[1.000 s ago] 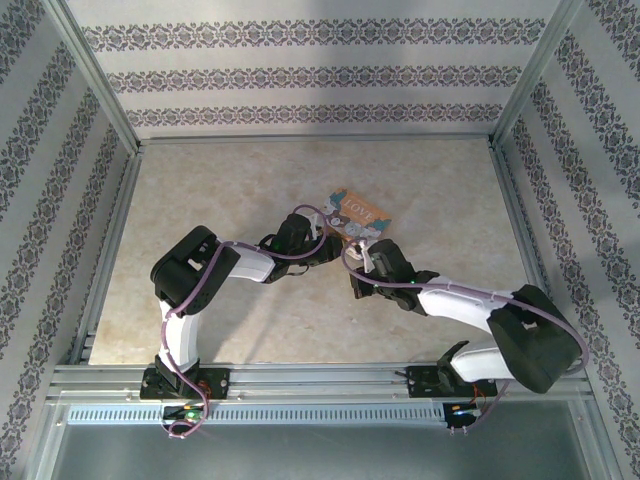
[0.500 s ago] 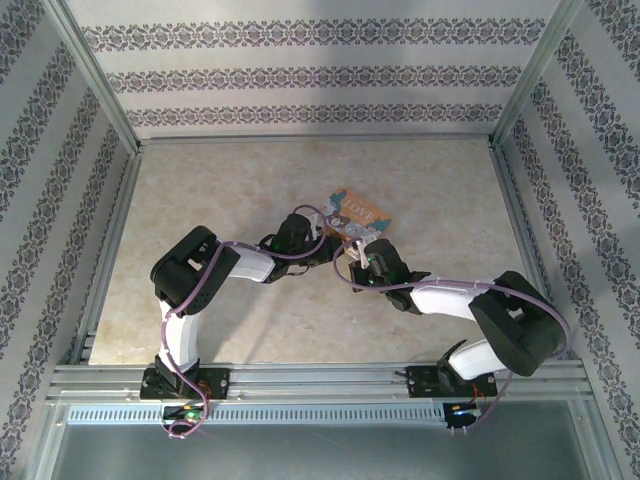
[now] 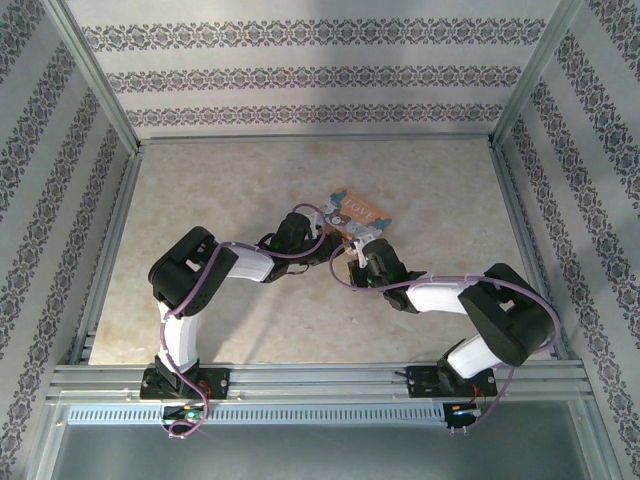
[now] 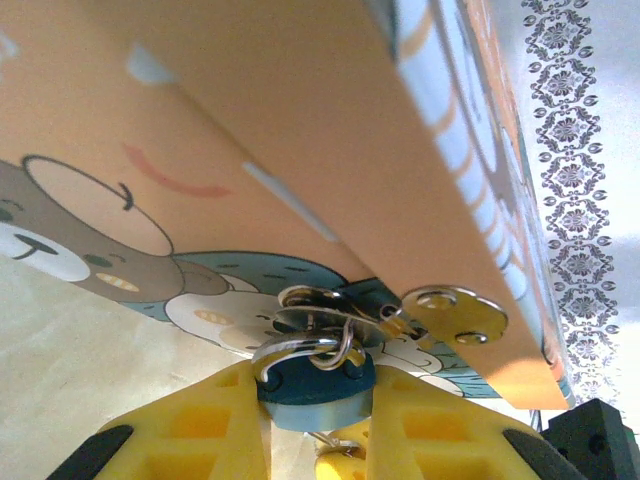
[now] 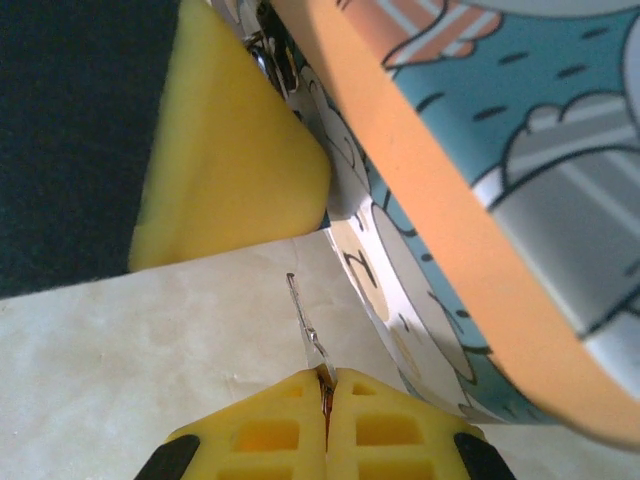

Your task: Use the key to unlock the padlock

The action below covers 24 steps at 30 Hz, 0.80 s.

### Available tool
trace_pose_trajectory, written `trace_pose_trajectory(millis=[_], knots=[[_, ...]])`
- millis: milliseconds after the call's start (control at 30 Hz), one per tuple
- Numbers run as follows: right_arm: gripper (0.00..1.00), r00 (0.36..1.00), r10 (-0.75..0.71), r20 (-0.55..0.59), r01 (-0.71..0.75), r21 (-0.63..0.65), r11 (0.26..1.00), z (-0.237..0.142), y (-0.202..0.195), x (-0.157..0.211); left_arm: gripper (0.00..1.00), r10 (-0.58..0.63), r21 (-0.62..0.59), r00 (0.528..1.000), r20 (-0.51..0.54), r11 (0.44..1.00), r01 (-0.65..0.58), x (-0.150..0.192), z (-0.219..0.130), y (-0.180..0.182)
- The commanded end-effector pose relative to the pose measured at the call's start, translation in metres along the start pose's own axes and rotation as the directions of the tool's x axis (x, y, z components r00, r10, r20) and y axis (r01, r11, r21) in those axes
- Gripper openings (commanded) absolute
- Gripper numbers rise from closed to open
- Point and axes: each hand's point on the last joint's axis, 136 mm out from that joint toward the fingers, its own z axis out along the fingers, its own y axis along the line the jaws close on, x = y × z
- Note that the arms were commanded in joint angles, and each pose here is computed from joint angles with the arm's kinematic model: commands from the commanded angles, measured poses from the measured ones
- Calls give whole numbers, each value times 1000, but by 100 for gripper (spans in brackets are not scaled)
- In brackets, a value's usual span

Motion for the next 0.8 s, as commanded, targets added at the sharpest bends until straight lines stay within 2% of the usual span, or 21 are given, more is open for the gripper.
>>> trace_pose_trajectory(millis=[0,500,767], knots=[[0,999,-6,38,5,13,1000,0,-4,-8,24,32,73,999,28,997,-34,-11,-6,-34],[0,995,21,93,-19,-20,1000,-3,-5,-19,24,35,65,999,32,997,-37,-12,-7,-33],[0,997,19,80,-15,-40,999,-3,-4,-14,24,36,63,999,31,997,-38,-11,-6,-33]])
